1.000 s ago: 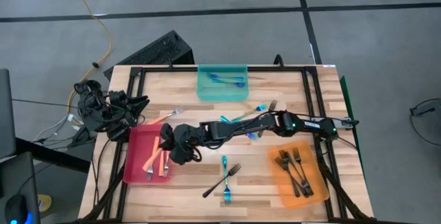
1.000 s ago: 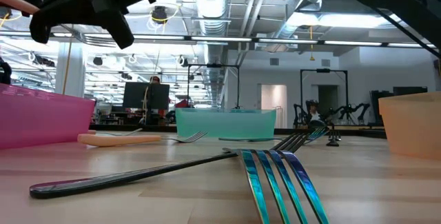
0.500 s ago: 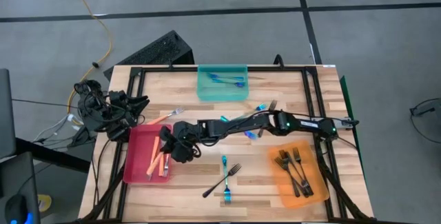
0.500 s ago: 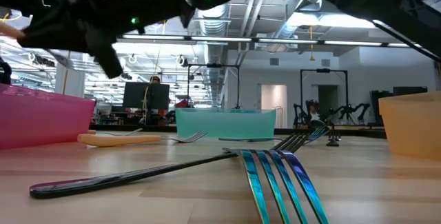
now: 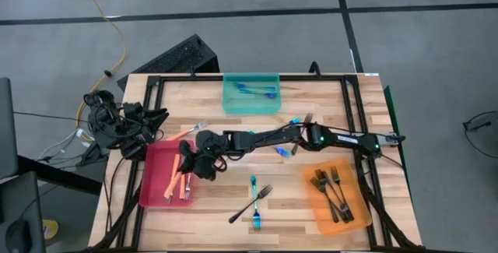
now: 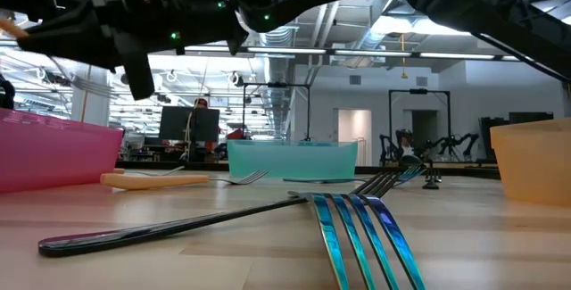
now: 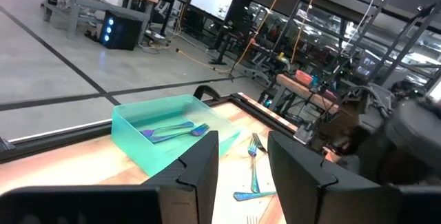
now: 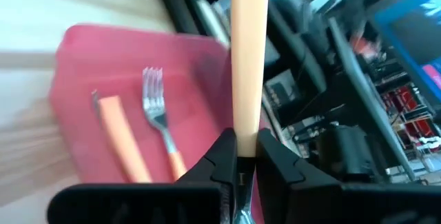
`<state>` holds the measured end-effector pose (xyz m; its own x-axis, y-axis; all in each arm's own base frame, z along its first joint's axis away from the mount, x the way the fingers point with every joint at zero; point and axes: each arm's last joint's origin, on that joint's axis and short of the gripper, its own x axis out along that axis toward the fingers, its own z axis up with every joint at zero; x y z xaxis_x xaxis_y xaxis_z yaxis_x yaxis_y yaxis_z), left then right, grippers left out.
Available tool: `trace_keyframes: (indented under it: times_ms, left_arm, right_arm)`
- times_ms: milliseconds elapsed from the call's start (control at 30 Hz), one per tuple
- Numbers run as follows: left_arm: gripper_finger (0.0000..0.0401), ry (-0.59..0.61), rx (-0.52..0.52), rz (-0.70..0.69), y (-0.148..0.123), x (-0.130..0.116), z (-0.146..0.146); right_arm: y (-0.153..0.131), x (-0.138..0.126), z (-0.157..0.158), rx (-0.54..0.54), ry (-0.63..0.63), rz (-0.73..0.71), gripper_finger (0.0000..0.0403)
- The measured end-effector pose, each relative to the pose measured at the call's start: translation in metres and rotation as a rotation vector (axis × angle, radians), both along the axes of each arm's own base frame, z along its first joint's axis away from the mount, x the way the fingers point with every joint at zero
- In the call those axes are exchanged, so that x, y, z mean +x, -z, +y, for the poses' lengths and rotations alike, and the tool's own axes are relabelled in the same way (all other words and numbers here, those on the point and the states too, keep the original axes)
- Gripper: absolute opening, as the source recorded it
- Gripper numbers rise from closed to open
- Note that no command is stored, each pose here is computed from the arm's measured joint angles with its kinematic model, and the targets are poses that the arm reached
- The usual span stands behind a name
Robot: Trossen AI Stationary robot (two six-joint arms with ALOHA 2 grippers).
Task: Sort silverware by color (type)
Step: Put the orange fork into the red bin
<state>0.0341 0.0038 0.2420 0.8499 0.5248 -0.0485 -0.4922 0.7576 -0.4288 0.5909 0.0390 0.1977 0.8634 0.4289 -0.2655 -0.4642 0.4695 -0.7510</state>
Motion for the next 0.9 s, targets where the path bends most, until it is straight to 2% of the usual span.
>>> trace_keyframes:
  times_ms: [200, 367, 500, 667, 800, 900]
  left_arm:
    - [0.0112, 0.0, 0.0, 0.0, 0.0, 0.0, 0.0]
    - [0.0112, 0.0, 0.0, 0.0, 0.0, 0.0, 0.0]
    - [0.0112, 0.0, 0.0, 0.0, 0.0, 0.0, 0.0]
    - [0.0112, 0.0, 0.0, 0.0, 0.0, 0.0, 0.0]
    - [0.0112, 0.0, 0.0, 0.0, 0.0, 0.0, 0.0]
    - [0.0112, 0.0, 0.0, 0.0, 0.0, 0.0, 0.0]
  right_arm:
    - [-0.003, 0.001, -0.012, 0.05, -0.052, -0.02, 0.0053]
    - [-0.01, 0.0, -0.014, 0.142, -0.138, -0.039, 0.0053]
    - [-0.013, 0.001, -0.015, 0.144, -0.149, -0.076, 0.0053]
    - [-0.018, -0.001, -0.017, 0.174, -0.287, -0.116, 0.0053]
    - [-0.018, -0.001, -0.019, 0.176, -0.299, -0.114, 0.0053]
    - [-0.01, 0.001, -0.019, 0.196, -0.366, -0.158, 0.0053]
